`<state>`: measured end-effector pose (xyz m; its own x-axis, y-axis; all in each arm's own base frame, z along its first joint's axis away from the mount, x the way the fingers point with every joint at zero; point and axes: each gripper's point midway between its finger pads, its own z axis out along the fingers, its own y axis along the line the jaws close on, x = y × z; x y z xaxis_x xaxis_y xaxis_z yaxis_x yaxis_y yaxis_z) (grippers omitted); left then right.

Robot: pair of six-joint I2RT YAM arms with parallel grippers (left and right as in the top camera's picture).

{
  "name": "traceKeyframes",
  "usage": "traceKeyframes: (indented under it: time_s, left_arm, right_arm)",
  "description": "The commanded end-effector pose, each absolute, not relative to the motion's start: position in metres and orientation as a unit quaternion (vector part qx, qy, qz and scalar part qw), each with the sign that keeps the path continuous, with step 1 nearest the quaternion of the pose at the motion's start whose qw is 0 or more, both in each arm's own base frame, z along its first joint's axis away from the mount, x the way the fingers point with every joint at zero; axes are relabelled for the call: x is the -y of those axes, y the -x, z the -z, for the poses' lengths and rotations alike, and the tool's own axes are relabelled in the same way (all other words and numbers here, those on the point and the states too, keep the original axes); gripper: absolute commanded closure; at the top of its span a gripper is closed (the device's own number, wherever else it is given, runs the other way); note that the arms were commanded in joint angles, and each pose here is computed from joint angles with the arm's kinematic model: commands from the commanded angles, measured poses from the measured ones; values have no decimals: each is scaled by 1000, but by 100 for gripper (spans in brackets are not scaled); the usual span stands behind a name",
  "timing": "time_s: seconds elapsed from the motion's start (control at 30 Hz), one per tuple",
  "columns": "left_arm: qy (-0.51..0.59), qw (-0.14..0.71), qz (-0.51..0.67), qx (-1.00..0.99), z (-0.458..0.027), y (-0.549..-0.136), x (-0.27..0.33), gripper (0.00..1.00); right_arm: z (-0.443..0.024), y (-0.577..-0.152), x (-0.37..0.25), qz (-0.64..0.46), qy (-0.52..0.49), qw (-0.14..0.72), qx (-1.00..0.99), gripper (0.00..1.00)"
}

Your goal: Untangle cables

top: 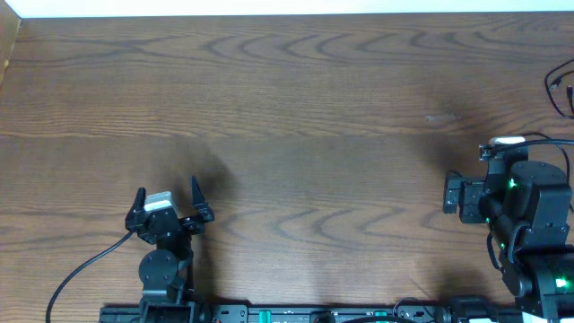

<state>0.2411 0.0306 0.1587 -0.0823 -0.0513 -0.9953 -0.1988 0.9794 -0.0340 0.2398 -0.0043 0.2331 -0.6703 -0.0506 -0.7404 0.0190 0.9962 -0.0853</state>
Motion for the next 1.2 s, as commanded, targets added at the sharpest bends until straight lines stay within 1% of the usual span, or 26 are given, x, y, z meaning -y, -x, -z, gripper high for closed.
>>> traceKeyframes:
  time_s: [0.0, 0.23, 0.6, 1.17]
  left_arm:
    - [59, 654, -65, -752, -141, -242, -27, 2]
    - [28, 651, 0, -758, -137, -244, -4, 2]
    - [53, 651, 25, -757, -137, -244, -3, 2]
    - [60, 650, 33, -757, -137, -244, -2, 2]
  right_arm:
    - [-234, -239, 6, 42, -2, 409, -912, 1]
    - [-234, -239, 6, 42, -2, 409, -912, 1]
    - [-234, -239, 6, 42, -2, 409, -912, 1]
    - [-234, -239, 6, 42, -2, 408, -912, 1]
